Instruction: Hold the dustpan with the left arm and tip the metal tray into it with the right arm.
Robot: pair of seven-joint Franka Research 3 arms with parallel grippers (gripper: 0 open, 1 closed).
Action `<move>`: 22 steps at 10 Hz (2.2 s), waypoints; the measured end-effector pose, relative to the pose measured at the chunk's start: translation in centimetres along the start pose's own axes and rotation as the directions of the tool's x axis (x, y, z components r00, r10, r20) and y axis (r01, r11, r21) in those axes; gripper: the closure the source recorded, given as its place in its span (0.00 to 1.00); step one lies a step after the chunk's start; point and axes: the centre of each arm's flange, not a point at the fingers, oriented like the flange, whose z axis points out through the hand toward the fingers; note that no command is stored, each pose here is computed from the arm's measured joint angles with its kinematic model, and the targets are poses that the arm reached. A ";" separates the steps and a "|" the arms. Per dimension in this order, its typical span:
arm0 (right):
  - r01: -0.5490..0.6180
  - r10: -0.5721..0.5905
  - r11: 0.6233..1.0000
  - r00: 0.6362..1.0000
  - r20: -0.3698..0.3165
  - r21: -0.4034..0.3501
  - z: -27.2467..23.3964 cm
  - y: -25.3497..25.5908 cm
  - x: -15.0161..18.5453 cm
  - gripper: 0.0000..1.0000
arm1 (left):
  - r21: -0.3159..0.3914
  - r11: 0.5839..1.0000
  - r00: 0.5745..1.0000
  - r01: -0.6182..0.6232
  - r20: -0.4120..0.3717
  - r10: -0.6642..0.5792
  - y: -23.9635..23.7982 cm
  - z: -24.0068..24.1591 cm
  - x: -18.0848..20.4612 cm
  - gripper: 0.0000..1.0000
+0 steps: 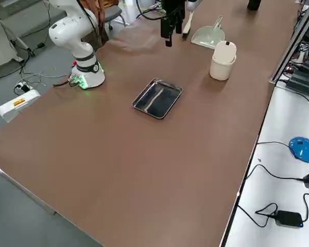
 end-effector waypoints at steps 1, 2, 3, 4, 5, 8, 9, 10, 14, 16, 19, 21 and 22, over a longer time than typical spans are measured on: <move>0.001 -0.001 1.000 1.000 -0.001 0.000 0.0 0.0 0.0 0.00 | 0.003 0.996 0.996 -0.092 0.022 0.091 -0.5 -0.3 0.9 0.00; 0.001 -0.001 1.000 1.000 -0.002 0.000 -0.1 -0.1 0.0 0.00 | 0.010 0.979 0.979 -0.202 0.041 0.201 -1.1 -1.2 1.6 0.00; 0.001 -0.001 1.000 1.000 -0.004 0.000 -0.2 -0.1 0.0 0.00 | 0.014 0.948 0.947 -0.318 0.056 0.316 -1.6 -2.7 1.8 0.00; 0.001 -0.001 1.000 1.000 -0.004 -0.001 -0.2 0.0 0.0 0.00 | 0.012 0.902 0.901 -0.431 0.064 0.429 -1.9 -4.2 1.5 0.00; 0.000 0.000 1.000 1.000 -0.006 -0.001 -0.2 0.0 0.0 0.00 | 0.010 0.826 0.824 -0.563 0.076 0.561 -2.3 -5.5 0.7 0.00; 0.000 0.000 1.000 1.000 -0.011 -0.001 -0.3 0.0 0.0 0.00 | -0.006 0.617 0.616 -0.787 0.060 0.785 -5.1 -10.4 -1.4 0.00; 0.000 0.000 1.000 1.000 -0.011 -0.001 -0.3 0.0 0.0 0.00 | -0.008 0.599 0.598 -0.801 0.042 0.801 -5.9 -11.7 -1.6 0.00; 0.000 0.000 1.000 1.000 -0.011 -0.001 -0.3 0.0 0.0 0.00 | -0.009 0.571 0.571 -0.821 0.033 0.820 -6.4 -12.3 -1.5 0.00; 0.000 0.000 1.000 1.000 -0.011 -0.001 -0.3 0.0 0.0 0.00 | -0.011 0.534 0.533 -0.845 0.049 0.845 -6.3 -11.4 -0.6 0.00; 0.000 0.000 1.000 1.000 -0.011 -0.001 -0.3 0.0 0.0 0.00 | -0.012 0.531 0.529 -0.848 0.050 0.847 -6.3 -11.3 -0.6 0.00; -0.003 0.003 1.000 1.000 -0.011 -0.001 -0.3 0.2 0.0 0.00 | -0.013 0.522 0.521 -0.853 0.047 0.852 -6.2 -11.4 -0.6 0.00; -0.004 0.004 1.000 1.000 -0.011 -0.001 -0.3 0.2 0.0 0.00 | -0.013 0.513 0.512 -0.858 0.042 0.858 -6.1 -11.5 -0.9 0.00; -0.004 0.004 1.000 1.000 -0.011 -0.001 -0.3 0.2 0.0 0.00 | -0.014 0.510 0.509 -0.860 0.037 0.860 -5.9 -11.5 -1.1 0.00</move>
